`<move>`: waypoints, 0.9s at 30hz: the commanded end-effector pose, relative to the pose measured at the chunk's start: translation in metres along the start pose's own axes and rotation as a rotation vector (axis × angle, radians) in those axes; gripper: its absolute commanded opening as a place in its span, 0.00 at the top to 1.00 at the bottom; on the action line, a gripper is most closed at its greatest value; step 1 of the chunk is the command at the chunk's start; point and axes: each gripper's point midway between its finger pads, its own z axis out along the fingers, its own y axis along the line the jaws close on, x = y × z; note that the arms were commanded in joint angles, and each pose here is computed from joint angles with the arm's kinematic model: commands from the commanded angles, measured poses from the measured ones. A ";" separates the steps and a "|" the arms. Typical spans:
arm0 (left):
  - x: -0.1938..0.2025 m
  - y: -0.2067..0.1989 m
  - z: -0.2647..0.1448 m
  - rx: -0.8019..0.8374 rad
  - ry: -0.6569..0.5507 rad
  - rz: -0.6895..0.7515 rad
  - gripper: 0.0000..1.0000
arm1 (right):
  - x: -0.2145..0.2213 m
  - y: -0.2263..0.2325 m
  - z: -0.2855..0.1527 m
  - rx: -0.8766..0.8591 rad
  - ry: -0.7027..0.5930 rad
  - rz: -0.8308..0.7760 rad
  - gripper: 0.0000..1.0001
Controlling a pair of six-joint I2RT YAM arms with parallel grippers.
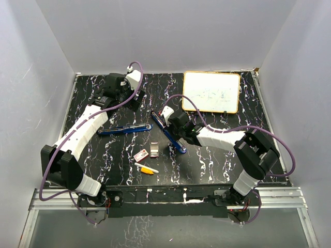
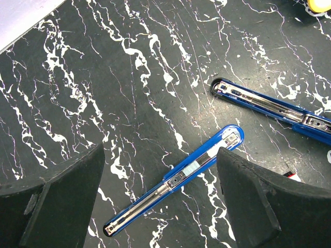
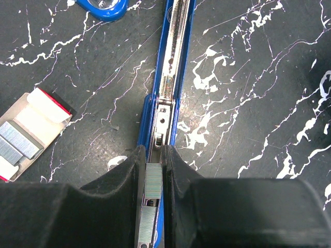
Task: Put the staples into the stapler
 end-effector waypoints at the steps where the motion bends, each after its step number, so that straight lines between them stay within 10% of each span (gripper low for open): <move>1: -0.008 0.004 -0.013 -0.008 -0.038 0.002 0.12 | -0.018 -0.004 -0.002 0.005 -0.072 -0.004 0.92; 27: -0.009 0.003 -0.013 -0.006 -0.039 0.003 0.13 | -0.013 -0.005 -0.007 -0.007 -0.084 0.010 0.92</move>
